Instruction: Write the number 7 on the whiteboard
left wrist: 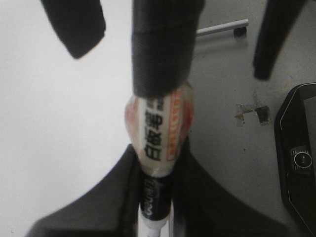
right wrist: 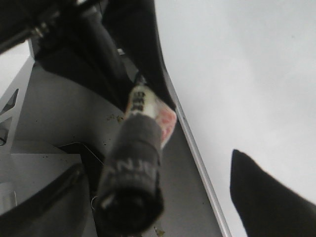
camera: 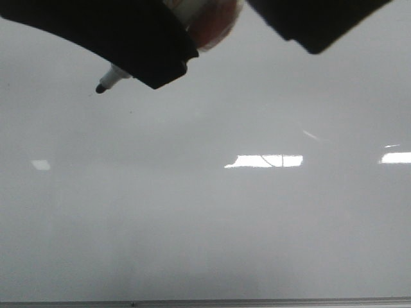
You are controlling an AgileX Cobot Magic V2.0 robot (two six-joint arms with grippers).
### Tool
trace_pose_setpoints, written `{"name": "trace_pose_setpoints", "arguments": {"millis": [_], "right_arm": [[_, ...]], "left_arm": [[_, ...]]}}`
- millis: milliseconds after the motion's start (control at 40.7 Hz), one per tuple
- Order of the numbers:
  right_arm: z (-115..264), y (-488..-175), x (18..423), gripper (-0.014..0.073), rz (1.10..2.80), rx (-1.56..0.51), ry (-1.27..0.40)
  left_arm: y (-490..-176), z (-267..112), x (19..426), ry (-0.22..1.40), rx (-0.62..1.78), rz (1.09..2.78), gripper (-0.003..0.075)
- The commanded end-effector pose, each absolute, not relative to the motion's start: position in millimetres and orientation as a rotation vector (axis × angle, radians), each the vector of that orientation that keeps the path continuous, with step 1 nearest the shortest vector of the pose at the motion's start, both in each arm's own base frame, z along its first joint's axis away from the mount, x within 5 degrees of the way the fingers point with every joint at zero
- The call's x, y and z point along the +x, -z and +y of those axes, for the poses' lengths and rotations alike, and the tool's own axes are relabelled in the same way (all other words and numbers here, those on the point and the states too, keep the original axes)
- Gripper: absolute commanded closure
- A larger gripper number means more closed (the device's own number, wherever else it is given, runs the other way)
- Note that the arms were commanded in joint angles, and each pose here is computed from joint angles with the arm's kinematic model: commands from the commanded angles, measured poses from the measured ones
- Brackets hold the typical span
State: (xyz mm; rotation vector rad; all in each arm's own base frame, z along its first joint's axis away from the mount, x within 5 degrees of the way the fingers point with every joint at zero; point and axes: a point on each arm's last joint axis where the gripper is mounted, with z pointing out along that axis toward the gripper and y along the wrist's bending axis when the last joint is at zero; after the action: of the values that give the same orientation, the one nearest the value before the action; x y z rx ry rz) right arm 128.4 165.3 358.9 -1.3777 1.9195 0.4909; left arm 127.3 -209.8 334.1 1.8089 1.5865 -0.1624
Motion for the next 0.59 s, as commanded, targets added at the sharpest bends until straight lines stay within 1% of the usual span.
{"name": "trace_pose_setpoints", "arguments": {"millis": [0,49,98,196,270,319,368,393,418,442,516,540,565], "right_arm": [[172.7,-379.9,130.2,-0.0006,1.825,-1.349,-0.523],[174.8,-382.9,129.3,0.0014,1.816,-1.359,-0.549],[176.3,-384.5,127.6,0.0076,1.804,-1.364,-0.581],[177.3,-384.6,125.1,0.0288,1.798,-1.382,-0.611],[176.9,-383.5,124.1,0.0422,1.807,-1.396,-0.613],[176.7,-383.2,123.8,0.0527,1.81,-1.4,-0.613],[176.7,-383.2,123.8,0.0633,1.81,-1.4,-0.613],[176.7,-383.2,123.8,0.067,1.81,-1.4,-0.613],[176.7,-383.2,123.8,0.0659,1.81,-1.4,-0.613],[176.7,-383.2,123.8,0.0662,1.81,-1.4,-0.613],[175.1,-383.2,126.1,0.0664,1.818,-1.388,-0.604],[173.8,-383.2,127.8,0.0664,1.823,-1.379,-0.599],[172.1,-383.2,130.2,0.0664,1.831,-1.365,-0.592]], "left_arm": [[-355.8,-211.1,125.6,0.197,1.715,1.5,0.0741],[-355.8,-211.1,125.6,0.197,1.715,1.5,0.0741],[-355.9,-211.2,125.7,0.197,1.713,1.499,0.0741],[-356.3,-211.5,125.9,0.198,1.709,1.495,0.0741],[-356.7,-211.7,126.0,0.199,1.705,1.492,0.0741],[-356.7,-211.7,126.0,0.199,1.705,1.492,0.074],[-356.7,-211.7,126.0,0.2,1.703,1.494,0.0727],[-356.5,-211.7,126.0,0.204,1.699,1.503,0.0701],[-356.2,-211.4,125.9,0.208,1.696,1.512,0.0659],[-356.0,-211.3,125.8,0.215,1.688,1.527,0.0604],[-355.3,-210.5,125.9,0.23,1.661,1.573,0.0402],[-356.1,-209.3,125.1,0.239,1.647,1.589,0.0344],[-356.6,-207.8,124.2,0.243,1.645,1.601,0.0302]]}}
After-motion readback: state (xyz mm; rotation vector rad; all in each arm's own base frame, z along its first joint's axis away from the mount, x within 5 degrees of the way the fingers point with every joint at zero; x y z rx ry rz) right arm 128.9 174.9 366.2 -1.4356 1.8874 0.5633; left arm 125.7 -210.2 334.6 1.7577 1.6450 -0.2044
